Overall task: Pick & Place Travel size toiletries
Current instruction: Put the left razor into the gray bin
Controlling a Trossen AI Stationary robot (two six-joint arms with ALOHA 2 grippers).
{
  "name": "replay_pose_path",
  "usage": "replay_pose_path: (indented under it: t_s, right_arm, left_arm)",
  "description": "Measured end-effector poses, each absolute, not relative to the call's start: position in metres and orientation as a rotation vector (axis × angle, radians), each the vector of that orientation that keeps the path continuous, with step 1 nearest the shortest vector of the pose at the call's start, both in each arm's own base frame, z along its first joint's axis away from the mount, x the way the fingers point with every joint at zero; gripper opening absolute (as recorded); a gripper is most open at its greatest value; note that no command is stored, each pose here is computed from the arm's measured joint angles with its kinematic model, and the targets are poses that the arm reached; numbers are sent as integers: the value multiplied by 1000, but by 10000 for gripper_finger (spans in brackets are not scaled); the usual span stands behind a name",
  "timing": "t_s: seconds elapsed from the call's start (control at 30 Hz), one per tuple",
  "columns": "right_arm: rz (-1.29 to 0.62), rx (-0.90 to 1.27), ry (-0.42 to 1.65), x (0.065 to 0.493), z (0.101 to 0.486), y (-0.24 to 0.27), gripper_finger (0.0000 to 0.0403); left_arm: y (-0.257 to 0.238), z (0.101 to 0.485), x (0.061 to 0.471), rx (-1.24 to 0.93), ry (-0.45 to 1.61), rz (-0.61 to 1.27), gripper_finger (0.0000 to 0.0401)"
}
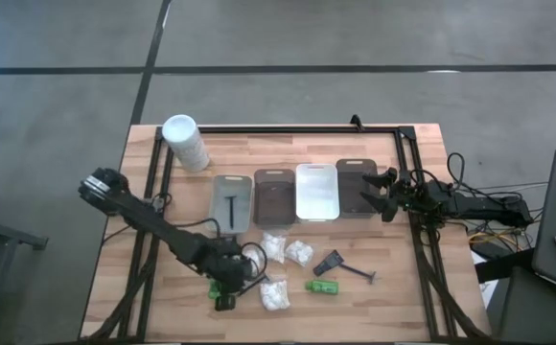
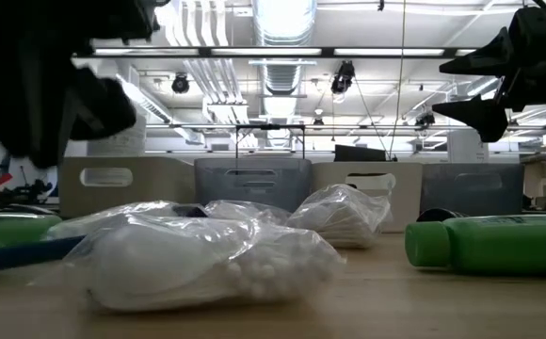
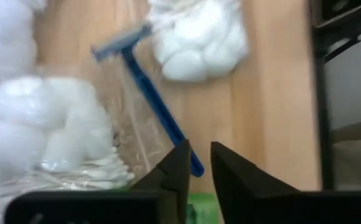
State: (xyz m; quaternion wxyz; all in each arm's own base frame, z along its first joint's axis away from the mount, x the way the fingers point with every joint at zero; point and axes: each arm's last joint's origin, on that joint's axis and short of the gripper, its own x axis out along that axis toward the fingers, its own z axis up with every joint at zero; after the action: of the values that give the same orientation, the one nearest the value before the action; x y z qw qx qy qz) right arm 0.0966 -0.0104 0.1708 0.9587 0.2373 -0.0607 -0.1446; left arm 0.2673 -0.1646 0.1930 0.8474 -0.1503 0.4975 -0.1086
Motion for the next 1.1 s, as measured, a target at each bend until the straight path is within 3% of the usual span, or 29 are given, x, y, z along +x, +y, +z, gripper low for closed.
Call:
replay_pose_path:
  t_s: [0.17, 0.27, 0.6, 0.73, 0.87, 1.1]
  right_arm:
    - [-293, 481, -123, 97, 171, -10, 364]
    - [-293, 481, -123, 97, 171, -10, 363]
    - [-293, 481, -122, 97, 171, -10, 363]
    - [-293, 481, -123, 97, 171, -10, 364]
    - [-293, 481, -123, 97, 171, -10, 363]
    - [-293, 481, -123, 97, 171, -10, 364]
  left_arm:
    - [-158, 215, 261, -341, 963, -206, 8]
    - [-156, 213, 259, -388, 979, -145, 14]
    - [-187, 184, 265, -453, 995, -94, 214]
    - [-199, 173, 268, -348, 972, -54, 256]
    - [-206, 163, 270, -241, 938, -16, 255]
    - [-208, 147, 272, -213, 965, 20, 218]
